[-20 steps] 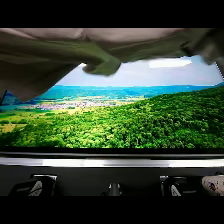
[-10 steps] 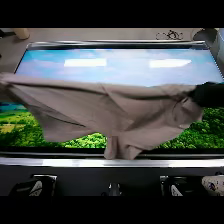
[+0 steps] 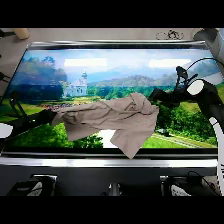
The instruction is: Fold the shirts.
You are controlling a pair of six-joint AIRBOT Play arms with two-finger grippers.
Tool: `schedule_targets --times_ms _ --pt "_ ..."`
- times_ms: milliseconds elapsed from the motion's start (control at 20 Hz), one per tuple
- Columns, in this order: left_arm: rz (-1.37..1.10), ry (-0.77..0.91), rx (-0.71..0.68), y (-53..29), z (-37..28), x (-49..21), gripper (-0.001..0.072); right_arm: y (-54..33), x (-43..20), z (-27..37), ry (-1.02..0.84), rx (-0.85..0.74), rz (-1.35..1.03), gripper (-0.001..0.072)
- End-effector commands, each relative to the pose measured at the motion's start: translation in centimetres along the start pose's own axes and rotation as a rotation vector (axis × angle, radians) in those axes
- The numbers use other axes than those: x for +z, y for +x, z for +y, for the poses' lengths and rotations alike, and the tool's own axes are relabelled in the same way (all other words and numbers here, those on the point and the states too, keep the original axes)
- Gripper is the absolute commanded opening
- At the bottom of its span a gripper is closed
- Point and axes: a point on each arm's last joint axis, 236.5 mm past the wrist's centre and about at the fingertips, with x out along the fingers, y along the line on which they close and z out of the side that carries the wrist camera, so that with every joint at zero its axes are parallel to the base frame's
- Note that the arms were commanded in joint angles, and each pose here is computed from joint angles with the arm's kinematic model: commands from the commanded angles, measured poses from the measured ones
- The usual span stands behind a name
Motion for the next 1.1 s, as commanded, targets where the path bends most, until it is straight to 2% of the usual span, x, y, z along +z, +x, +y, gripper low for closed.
schedule_targets --times_ms 0,100,150,200,350,500,550,600,650,700,800,850,950,1050 --pt "-0.016 0.071 0.0 0.0 0.2 0.9 0.0025 -2.2 -5.2 -5.5 -0.03 -0.177 0.274 0.0677" --pt "-0.016 0.07 0.0 -0.1 0.2 1.0 0.0025 -1.3 -9.9 -7.3 0.078 -0.134 0.418 0.0639" --pt "-0.014 0.071 -0.001 -0.1 0.1 0.9 0.0025 0.4 -11.6 -7.1 0.129 -0.091 0.439 0.0579" --pt "-0.011 0.071 -0.003 -0.1 0.0 0.8 0.0025 2.3 -12.7 -6.6 0.183 -0.043 0.429 0.0553" --pt "0.017 0.075 -0.015 -0.1 -0.3 0.1 0.0025 6.6 -13.5 -5.5 0.27 0.023 0.346 0.0545" --pt "0.046 0.078 -0.022 -0.3 -0.5 -0.6 0.0025 9.1 -13.8 -4.5 0.25 0.009 0.331 0.0541" --pt "0.047 0.079 -0.023 -0.4 -0.6 -0.7 0.0025 9.7 -13.4 -4.2 0.25 0.005 0.308 0.0412" --pt "0.043 0.081 -0.025 -0.5 -0.7 -0.6 0.0025 9.9 -12.7 -3.8 0.25 0.011 0.278 0.0084" --pt "0.033 0.09 -0.022 -0.8 -0.7 -0.2 0.0025 9.2 -11.9 -3.0 0.237 0.032 0.273 0.002" --pt "0.015 0.121 -0.012 -1.3 -0.9 0.6 0.0025 7.9 -10.6 -2.0 0.168 0.059 0.254 0.0018" --pt "-0.047 0.229 0.018 -3.5 -2.1 4.2 0.0024 1.7 -4.9 1.3 -0.037 0.115 0.09 0.0018" --pt "-0.097 0.298 0.037 -5.5 -3.3 6.8 0.0024 -3.9 -0.7 3.5 -0.123 0.134 -0.073 0.0018" --pt "-0.247 0.439 0.071 -12.2 -7.2 13.0 0.0024 -19.8 6.5 7.9 -0.267 0.128 -0.532 0.0018" --pt "-0.464 0.489 0.049 -21.6 -12.8 18.2 0.0024 -38.6 7.6 11.0 -0.406 0.028 -1.037 0.0018"
